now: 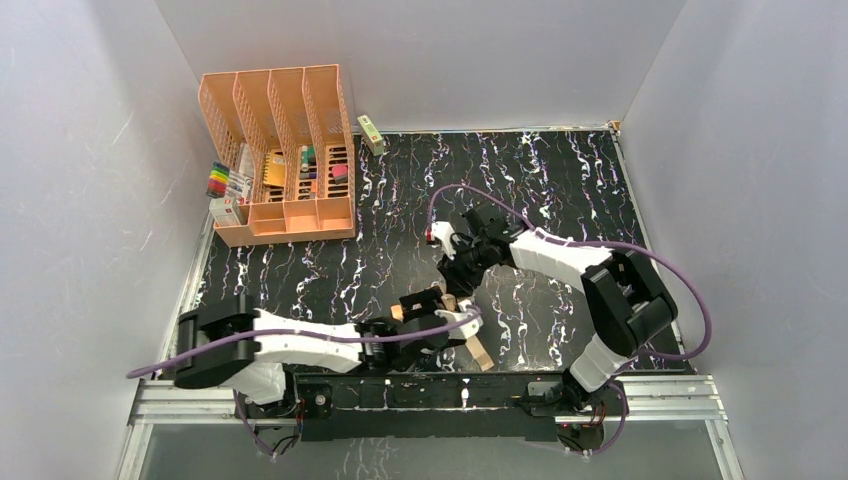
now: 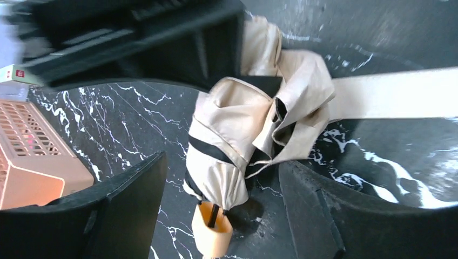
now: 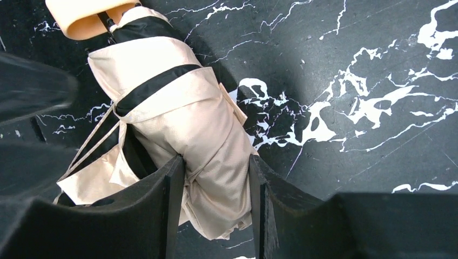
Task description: Put away the umbrella
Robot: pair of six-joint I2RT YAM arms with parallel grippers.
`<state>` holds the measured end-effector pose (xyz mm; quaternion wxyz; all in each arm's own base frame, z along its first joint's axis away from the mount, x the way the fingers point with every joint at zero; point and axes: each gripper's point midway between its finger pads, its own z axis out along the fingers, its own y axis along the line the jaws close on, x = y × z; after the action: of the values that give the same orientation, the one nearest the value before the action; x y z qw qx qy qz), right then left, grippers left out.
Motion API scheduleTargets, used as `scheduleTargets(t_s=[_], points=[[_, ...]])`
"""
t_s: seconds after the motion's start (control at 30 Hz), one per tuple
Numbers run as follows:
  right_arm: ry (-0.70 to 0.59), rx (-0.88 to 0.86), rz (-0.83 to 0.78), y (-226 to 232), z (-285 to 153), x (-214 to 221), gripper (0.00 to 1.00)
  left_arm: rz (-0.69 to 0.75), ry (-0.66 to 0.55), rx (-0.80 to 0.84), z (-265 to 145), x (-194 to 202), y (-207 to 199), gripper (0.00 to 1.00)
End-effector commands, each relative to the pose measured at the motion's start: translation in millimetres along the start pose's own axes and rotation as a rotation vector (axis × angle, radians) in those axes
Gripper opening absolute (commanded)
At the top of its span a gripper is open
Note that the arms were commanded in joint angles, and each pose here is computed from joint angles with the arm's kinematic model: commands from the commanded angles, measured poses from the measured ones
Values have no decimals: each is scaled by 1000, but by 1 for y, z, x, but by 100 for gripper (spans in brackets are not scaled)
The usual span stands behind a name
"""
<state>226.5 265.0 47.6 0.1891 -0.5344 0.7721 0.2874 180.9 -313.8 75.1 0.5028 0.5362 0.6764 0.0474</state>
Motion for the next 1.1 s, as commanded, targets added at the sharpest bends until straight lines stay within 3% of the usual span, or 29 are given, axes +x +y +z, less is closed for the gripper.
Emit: scheduleTargets(t_s=[0.0,0.2,0.47,0.7,0.73,0.8,0.93,1.07], points=[[142,205,1,-31,8,50,46,-180,-90,88,-32,-22,7,75],[92,310,-53,-30,-1,46,46,-445,-213,100,-80,-36,44,78],[42,379,-155,-9,0,56,43,-781,-268,126,-78,-16,112,81],[29,466,-269,-3,3,62,40,-851,-245,266,-33,-17,126,82],[34,429,-347,9,10,68,41,-850,-225,354,-7,-17,129,83],[32,414,-415,14,14,75,42,-834,-191,356,7,-10,131,83],[11,411,-500,19,15,82,43,-813,-180,442,19,-9,127,83],[0,428,-528,18,13,76,43,-756,-138,637,19,-10,99,83]])
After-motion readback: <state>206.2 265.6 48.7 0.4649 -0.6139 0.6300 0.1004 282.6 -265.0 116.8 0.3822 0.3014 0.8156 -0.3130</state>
